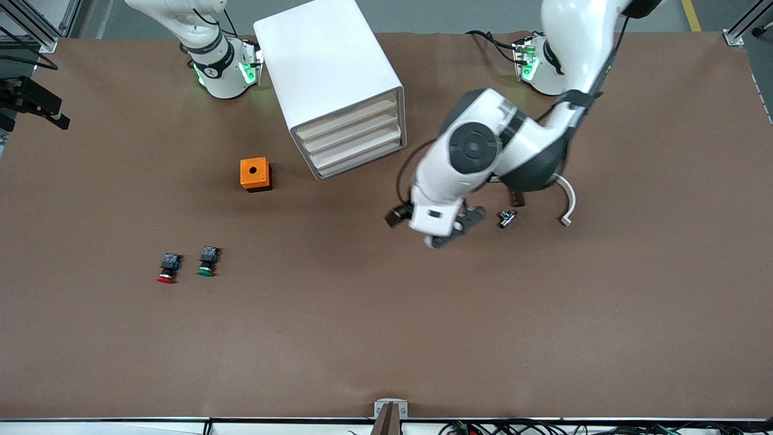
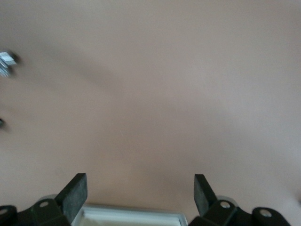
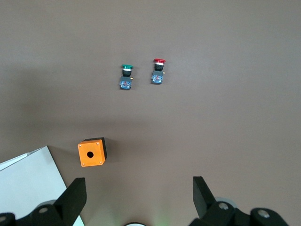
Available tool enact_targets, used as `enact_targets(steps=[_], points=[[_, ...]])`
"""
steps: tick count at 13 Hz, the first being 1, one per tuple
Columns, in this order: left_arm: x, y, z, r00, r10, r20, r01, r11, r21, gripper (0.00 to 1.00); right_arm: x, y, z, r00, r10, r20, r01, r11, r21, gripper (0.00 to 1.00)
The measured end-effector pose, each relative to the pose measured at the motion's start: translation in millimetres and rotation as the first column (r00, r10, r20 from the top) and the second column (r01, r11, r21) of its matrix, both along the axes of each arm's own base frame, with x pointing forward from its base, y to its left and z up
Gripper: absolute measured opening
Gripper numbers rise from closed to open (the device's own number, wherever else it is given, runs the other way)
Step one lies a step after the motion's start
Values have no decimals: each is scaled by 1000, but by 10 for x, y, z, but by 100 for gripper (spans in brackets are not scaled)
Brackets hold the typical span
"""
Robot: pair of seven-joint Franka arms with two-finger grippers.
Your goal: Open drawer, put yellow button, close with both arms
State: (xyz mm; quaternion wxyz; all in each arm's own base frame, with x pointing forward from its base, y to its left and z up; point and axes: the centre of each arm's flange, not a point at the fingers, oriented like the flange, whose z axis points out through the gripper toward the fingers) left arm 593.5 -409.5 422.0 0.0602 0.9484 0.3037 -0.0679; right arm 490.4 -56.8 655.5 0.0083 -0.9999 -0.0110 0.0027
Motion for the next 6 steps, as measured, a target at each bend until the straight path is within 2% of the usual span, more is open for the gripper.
enact_targets(steps=[3,6], points=[[374,753,-18,998,41,50,-48,986,159,100,2,16,1,1000,0,2,0,1000,19,100],[507,1247,286,993,-29,111,-3,960,279,100,-1,12,-1,1000,-2,1,2,1000,26,100]])
